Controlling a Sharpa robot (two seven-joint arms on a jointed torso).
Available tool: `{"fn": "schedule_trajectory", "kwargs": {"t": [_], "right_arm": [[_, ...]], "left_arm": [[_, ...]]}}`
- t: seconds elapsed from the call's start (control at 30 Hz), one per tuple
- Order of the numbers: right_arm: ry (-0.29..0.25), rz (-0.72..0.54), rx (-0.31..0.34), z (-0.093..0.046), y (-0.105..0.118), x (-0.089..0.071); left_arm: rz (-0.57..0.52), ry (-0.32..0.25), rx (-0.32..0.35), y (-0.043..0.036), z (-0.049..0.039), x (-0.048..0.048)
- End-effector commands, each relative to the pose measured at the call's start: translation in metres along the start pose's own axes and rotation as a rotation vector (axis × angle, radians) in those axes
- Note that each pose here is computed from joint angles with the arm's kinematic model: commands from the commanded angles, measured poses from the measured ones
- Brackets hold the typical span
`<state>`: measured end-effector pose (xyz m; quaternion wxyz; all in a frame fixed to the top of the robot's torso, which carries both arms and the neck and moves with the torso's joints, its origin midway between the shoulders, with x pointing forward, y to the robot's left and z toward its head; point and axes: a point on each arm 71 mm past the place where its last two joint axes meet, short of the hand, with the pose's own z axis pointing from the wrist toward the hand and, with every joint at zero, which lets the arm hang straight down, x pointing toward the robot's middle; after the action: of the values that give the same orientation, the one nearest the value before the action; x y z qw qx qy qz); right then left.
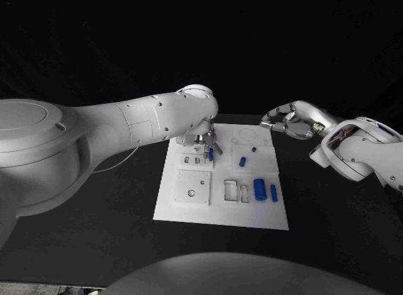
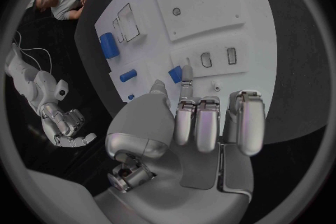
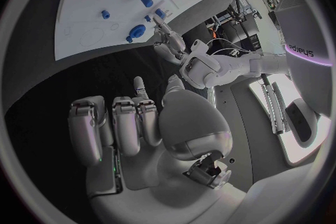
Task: Assemble the parts on the task board
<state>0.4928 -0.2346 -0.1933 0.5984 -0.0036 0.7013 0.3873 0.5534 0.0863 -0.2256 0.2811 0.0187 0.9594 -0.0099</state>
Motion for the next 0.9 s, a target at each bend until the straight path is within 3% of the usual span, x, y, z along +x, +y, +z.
{"fn": "schedule_trajectory", "kwargs": {"t": [0.03, 0.9], "right_arm": [[0.018, -0.005, -0.008, 0.0003, 0.0014, 0.0021], [0.018, -0.007, -0.002, 0.0002, -0.0001, 0.0017]], "left_arm": [[0.014, 0.019, -0.111, 0.0063, 0.0002, 0.002], [0.012, 0.028, -0.111, 0.0079, 0.0034, 0.0052]]}}
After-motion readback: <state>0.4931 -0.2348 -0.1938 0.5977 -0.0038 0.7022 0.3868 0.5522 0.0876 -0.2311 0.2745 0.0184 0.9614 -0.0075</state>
